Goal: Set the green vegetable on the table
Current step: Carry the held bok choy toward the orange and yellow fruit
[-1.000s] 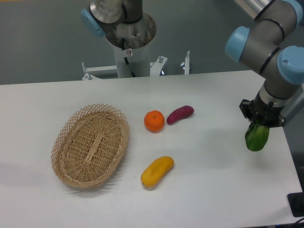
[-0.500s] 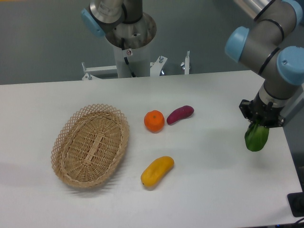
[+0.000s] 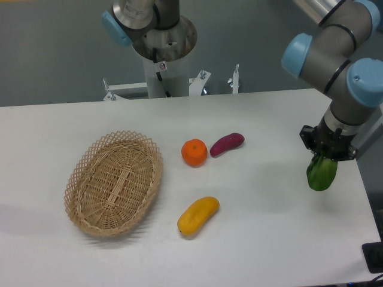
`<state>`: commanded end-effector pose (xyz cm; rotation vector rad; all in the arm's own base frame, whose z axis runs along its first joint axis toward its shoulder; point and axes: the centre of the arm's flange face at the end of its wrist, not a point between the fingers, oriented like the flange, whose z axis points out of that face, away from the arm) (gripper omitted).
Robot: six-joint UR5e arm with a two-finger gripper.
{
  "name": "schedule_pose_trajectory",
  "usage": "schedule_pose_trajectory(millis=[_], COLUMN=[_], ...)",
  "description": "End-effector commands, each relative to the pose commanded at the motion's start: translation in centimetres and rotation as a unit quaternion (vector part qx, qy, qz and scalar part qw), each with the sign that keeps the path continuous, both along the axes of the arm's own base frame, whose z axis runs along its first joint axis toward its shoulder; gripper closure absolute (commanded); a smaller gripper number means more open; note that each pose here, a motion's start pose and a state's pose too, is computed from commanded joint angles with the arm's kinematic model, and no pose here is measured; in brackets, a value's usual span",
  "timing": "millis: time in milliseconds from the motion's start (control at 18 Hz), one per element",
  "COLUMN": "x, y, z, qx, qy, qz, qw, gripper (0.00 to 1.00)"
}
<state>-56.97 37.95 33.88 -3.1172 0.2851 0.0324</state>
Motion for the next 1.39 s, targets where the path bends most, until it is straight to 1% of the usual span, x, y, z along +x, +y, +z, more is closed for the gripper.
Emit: schedule_pose_trajectory(millis=[500,611,944,1278,1389], x=[8.0,9.1,13.1,15.4,16.8], y=[3.7,3.7,5.3,6.0,6.7], z=[-1.1,-1.3,-3.7,-5.4,-6.0], qx=[0.001,0.006,-0.006,-0.002,-0.005], qy=[-0.027,-0.035,-0.061,-0.079,-0.085], qz=[-0.054,-0.058,-0.083,-0.092,-0.101], qw=[0.9982,0.9977,0.9947,0.9926,0.9912], gripper=[0.89,0.89,0.9,0.9,0.9])
